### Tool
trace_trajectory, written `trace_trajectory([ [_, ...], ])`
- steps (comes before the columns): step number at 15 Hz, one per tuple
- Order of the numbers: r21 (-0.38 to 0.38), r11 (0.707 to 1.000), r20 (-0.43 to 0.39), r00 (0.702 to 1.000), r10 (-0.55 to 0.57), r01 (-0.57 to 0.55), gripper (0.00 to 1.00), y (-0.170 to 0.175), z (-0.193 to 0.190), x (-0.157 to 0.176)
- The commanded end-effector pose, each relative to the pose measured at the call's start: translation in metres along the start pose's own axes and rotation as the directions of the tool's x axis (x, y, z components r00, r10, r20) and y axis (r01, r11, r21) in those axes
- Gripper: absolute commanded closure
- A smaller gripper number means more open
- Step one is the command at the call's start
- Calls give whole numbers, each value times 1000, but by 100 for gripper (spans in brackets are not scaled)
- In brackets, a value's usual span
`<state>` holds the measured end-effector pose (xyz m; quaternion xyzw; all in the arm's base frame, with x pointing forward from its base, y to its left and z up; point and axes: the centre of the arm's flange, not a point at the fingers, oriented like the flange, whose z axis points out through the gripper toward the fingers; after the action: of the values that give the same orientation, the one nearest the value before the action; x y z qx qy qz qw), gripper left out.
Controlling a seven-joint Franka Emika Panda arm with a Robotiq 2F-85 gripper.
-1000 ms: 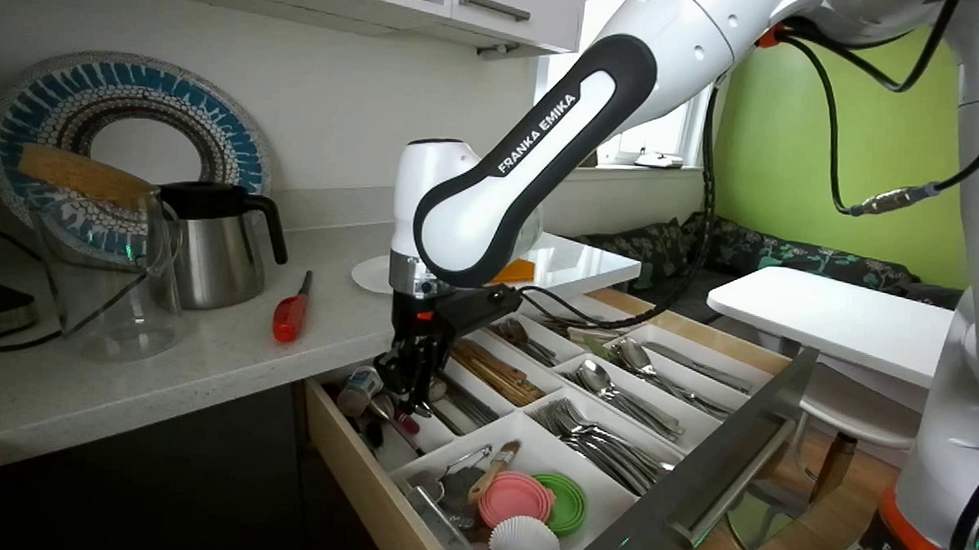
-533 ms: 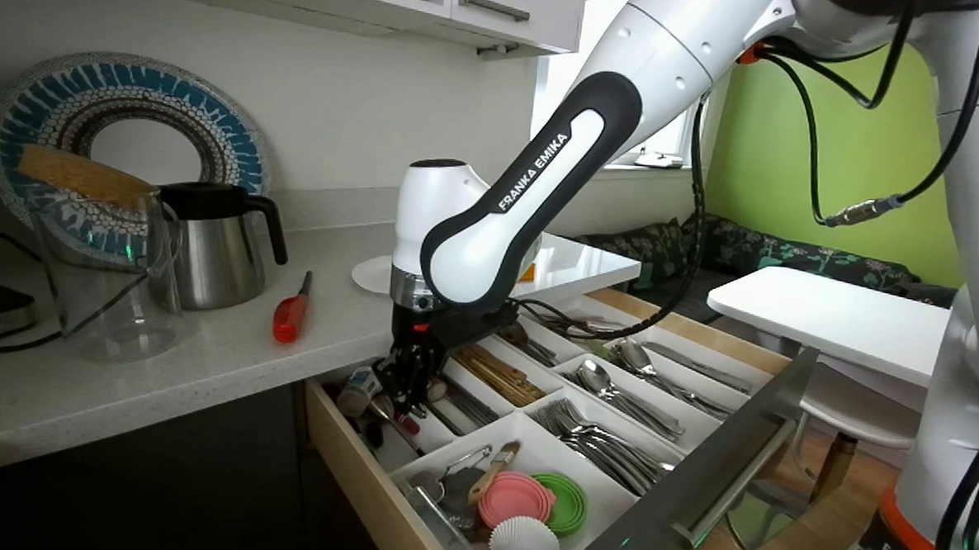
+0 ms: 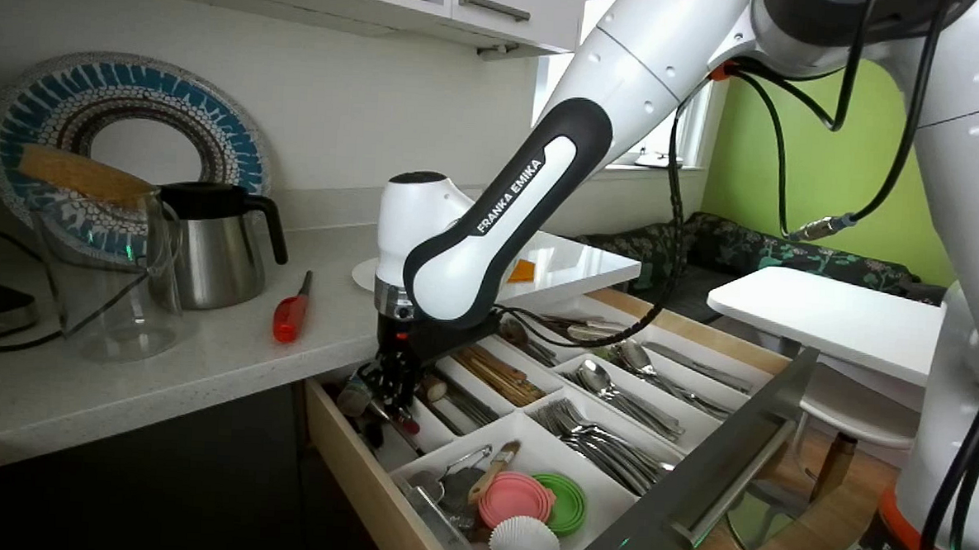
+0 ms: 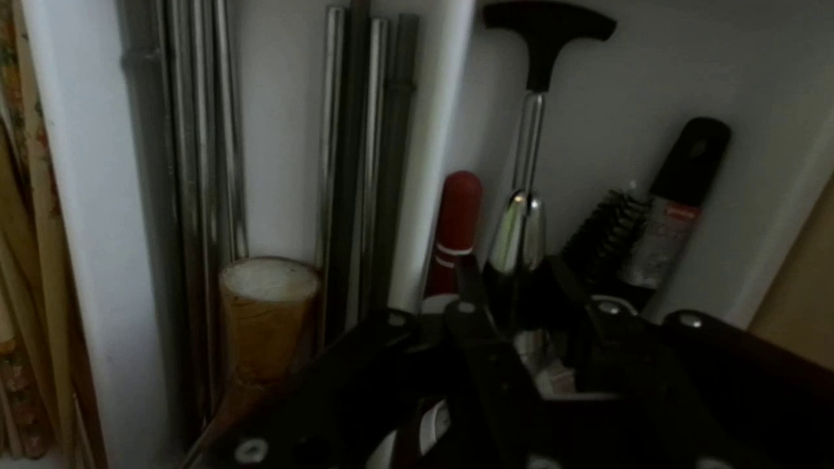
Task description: Remove the silver object from the white plate and put it in the drawer on the left
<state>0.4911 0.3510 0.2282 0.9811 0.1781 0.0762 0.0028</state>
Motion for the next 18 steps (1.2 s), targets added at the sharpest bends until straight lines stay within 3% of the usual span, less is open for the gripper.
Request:
trace_trajectory([
  [1,-28,1000,10,1000,6,-6,93,-9,12,8],
  [3,-26,1000,4,1000,0,0,93,-11,10,9],
  [5,-29,1000,-3,1000,-3,3,47,-11,5,11],
  [11,-45,998,-56,998,-41,39,2,-18,-37,20],
  [13,-34,998,-35,998,-60,59,0,-23,-52,18],
  [18,37,991,102,986,-131,128,0,-30,-75,-6],
])
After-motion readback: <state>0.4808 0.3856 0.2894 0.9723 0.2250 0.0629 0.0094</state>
